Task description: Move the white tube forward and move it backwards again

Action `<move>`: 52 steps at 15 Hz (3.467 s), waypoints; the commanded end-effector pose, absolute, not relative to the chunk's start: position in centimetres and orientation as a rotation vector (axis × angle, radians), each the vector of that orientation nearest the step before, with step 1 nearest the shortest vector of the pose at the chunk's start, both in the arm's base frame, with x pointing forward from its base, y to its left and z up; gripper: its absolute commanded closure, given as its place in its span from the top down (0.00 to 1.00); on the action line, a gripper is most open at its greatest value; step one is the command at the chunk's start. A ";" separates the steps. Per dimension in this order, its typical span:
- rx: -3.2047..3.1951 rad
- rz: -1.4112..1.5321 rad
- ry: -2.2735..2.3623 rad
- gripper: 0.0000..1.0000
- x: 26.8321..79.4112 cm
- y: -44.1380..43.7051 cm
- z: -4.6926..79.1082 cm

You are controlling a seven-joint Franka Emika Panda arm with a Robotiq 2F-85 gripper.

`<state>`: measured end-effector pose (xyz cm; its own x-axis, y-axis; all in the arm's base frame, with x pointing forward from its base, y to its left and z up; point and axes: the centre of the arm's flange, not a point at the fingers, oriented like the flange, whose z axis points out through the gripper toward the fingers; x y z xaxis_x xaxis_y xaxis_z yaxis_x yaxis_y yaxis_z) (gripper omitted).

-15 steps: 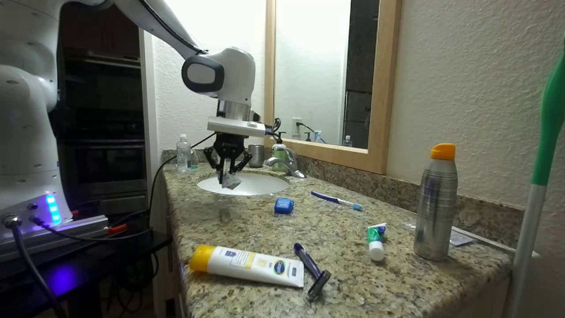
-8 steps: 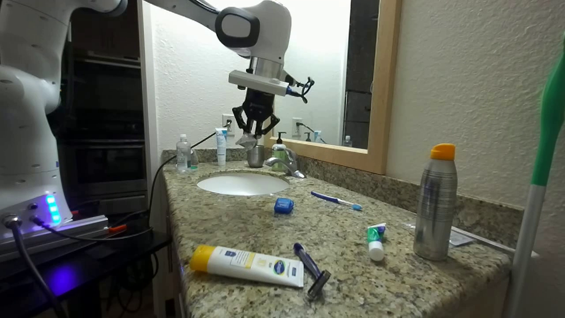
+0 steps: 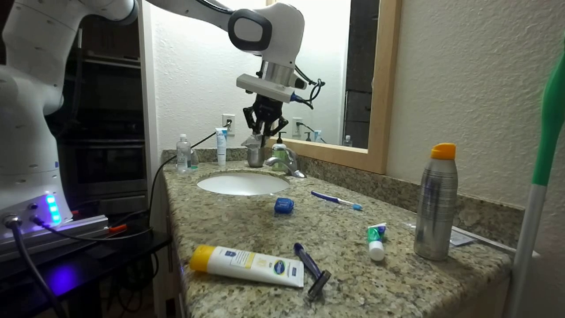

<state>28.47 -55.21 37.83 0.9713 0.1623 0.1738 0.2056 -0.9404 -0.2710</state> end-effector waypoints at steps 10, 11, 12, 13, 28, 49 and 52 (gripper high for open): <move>-3.270 -0.675 0.322 0.04 24.3 -74.0 40.9; -3.328 -0.689 0.345 0.04 24.4 -74.3 41.0; -3.384 -0.691 0.340 0.04 24.4 -74.5 41.1; -3.426 -0.626 0.300 0.04 24.8 -74.8 40.9; -3.168 0.023 0.000 0.04 15.6 -73.3 34.2; -3.089 -0.080 -0.032 0.91 20.6 -80.4 25.5; -3.171 -0.228 -0.024 1.00 18.9 -75.0 32.8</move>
